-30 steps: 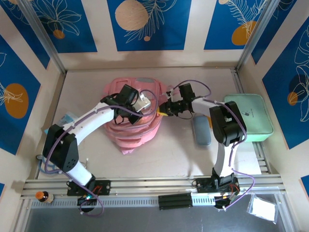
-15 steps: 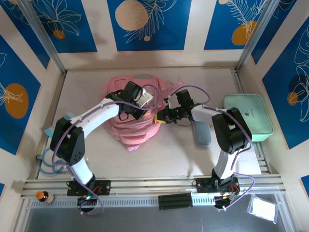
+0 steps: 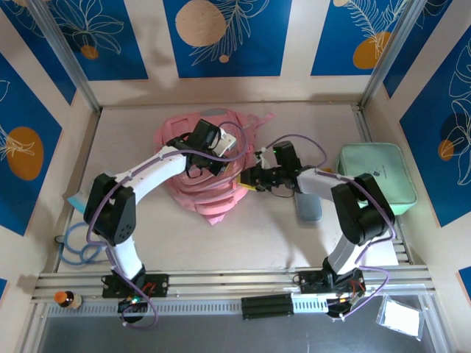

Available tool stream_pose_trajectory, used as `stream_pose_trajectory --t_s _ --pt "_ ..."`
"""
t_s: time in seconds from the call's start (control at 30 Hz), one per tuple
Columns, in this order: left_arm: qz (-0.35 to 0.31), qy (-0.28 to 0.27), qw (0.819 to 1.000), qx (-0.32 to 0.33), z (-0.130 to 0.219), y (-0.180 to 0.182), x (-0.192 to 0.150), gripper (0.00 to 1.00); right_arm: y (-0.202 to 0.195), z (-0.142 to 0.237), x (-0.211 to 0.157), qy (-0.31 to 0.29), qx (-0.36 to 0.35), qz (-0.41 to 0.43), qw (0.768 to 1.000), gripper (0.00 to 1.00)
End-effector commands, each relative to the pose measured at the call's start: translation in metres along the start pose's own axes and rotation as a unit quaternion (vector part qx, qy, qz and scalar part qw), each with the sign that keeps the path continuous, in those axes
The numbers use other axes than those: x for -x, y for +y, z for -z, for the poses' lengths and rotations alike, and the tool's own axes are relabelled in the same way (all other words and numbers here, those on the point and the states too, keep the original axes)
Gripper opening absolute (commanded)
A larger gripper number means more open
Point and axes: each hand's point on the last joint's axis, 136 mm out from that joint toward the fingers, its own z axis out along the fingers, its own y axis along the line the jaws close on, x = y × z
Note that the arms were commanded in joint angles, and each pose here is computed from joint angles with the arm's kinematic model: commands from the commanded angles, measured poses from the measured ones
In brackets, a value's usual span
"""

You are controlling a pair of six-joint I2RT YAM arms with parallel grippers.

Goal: Pack the student bag
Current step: Unzip the student bag at the top-center of the table.

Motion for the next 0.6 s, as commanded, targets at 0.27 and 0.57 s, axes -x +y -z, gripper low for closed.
stream_pose_trajectory --t_s 0.27,0.57 --pt "-0.003 -0.080 0.997 -0.015 0.029 -0.004 0.013 0.00 0.008 0.027 0.059 -0.055 0.009 -0.101 0.993 0.49" --pt "0.002 -0.072 0.997 -0.019 0.025 -0.004 0.010 0.00 0.010 0.003 0.067 -0.036 -0.015 -0.123 0.992 0.48"
